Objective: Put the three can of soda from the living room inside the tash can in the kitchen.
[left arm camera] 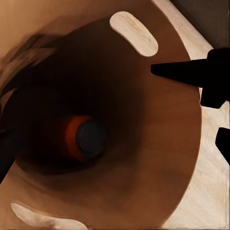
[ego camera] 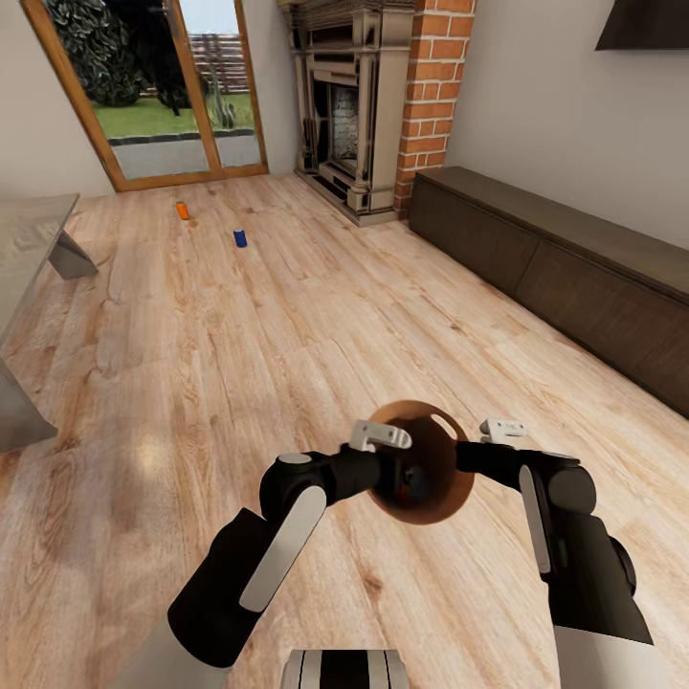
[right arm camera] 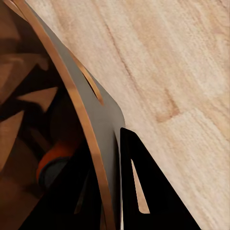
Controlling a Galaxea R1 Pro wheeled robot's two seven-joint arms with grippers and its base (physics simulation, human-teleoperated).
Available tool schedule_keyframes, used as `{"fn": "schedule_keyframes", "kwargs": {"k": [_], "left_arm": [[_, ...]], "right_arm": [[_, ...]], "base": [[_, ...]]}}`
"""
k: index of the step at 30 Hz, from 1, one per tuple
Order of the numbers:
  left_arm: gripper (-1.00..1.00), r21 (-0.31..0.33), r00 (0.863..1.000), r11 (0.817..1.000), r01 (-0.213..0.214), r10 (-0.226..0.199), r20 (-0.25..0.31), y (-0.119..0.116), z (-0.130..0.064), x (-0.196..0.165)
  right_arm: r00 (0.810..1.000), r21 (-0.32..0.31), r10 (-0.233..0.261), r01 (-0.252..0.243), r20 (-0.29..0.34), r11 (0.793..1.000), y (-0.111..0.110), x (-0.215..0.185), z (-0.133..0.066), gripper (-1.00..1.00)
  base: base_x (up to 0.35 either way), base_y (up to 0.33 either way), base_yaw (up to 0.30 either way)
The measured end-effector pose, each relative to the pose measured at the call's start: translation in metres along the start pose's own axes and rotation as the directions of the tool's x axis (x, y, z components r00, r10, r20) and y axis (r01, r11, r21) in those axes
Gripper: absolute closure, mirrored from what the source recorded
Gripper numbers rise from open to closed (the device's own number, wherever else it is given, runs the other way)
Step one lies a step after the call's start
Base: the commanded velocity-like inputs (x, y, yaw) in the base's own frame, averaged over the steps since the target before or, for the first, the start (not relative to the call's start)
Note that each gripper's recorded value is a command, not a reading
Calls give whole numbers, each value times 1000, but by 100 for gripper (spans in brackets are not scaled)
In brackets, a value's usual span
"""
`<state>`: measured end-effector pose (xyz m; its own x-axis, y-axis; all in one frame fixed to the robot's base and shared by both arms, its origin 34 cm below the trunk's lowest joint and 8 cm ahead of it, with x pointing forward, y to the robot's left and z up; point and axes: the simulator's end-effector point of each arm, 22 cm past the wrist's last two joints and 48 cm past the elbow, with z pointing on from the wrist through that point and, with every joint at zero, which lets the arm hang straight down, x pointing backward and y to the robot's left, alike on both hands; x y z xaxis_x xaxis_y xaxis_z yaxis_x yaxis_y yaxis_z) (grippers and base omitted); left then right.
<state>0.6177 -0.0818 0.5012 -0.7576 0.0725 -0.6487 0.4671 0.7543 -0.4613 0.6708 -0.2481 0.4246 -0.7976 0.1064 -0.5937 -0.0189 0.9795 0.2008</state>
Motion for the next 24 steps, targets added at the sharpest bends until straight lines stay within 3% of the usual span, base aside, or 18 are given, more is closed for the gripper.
{"fn": "schedule_keyframes", "kwargs": {"k": [12,16,20,24], "left_arm": [[-100,37,999,999,-3,5,-43,-8,-1,10],[-100,87,999,996,3,2,-53,-18,-2,11],[-100,141,997,990,23,-11,-82,-24,-5,15],[-100,153,995,986,66,-54,-85,-9,-11,12]], "right_arm": [[1000,5,-3,3,0,1000,-2,0,0,100],[1000,5,-3,3,0,1000,-2,0,0,100],[1000,6,-2,2,0,1000,-2,0,0,100],[1000,7,-2,2,0,1000,-3,0,-1,100]], "base": [[0,0,0],[0,0,0],[0,0,0],[0,0,0]]}}
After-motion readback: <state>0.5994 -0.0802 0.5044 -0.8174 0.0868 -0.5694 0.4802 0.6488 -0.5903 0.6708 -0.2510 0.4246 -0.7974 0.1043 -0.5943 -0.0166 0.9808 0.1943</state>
